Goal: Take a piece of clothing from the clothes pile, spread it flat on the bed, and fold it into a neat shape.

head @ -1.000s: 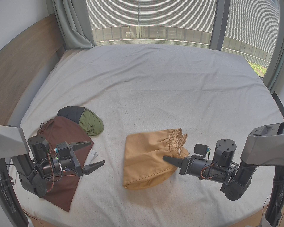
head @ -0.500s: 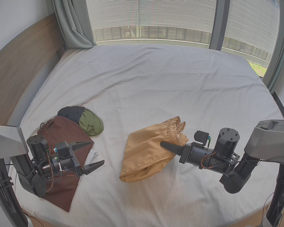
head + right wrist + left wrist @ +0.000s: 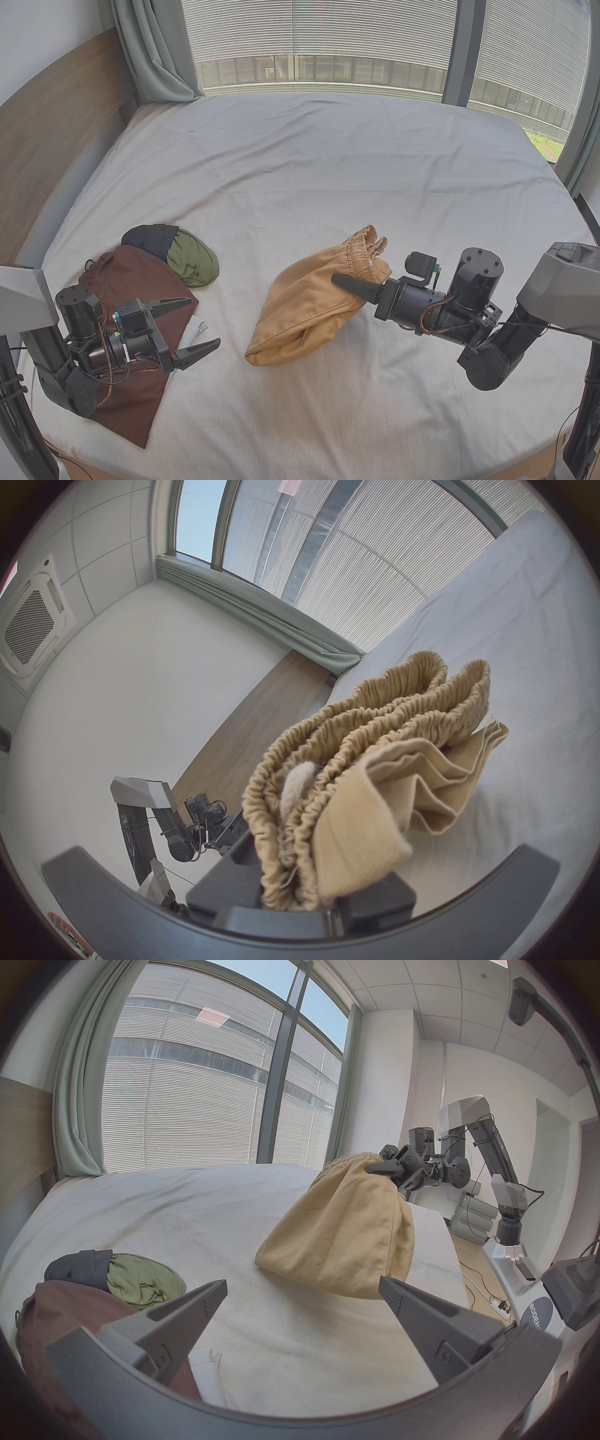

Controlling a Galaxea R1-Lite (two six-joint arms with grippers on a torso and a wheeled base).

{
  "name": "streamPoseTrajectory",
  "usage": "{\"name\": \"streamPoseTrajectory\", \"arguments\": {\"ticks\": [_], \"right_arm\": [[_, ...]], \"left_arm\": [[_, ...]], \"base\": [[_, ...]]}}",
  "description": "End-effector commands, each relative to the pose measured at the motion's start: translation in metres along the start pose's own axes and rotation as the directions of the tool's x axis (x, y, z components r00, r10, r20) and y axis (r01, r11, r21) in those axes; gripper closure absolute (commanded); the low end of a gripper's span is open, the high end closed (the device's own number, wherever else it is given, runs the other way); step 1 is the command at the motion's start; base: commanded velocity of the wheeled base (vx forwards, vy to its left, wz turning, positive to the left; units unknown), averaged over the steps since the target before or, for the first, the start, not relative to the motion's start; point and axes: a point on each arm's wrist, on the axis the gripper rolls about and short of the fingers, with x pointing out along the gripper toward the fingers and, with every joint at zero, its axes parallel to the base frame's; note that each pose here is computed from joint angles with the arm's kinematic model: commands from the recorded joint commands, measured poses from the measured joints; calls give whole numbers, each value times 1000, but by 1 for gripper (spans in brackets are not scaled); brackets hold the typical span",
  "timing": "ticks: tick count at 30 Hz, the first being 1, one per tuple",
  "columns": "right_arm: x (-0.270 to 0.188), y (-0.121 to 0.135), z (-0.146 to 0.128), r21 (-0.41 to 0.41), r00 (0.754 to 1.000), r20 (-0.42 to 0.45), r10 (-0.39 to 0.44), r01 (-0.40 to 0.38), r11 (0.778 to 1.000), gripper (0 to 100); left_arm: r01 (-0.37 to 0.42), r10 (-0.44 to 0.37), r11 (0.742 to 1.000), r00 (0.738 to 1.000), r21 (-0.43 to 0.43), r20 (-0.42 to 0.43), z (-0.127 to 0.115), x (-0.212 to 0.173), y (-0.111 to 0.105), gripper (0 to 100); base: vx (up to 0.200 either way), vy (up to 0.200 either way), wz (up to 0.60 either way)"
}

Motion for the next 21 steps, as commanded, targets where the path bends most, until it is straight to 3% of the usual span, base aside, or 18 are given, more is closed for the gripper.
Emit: {"name": "streamPoseTrajectory", "arguments": {"ticks": [1, 21], "right_arm": [[10, -2, 14, -10, 1000, 22, 9, -9, 1000, 100], [54, 3, 85, -24, 999, 54, -1, 2, 1000, 100]], "left_arm": [[0, 0, 1000, 1000, 3, 3, 1, 0, 0, 0], [1, -1, 1000, 1000, -2, -1, 2, -3, -4, 0]], "base": [[0, 0, 0], [0, 0, 0]]}}
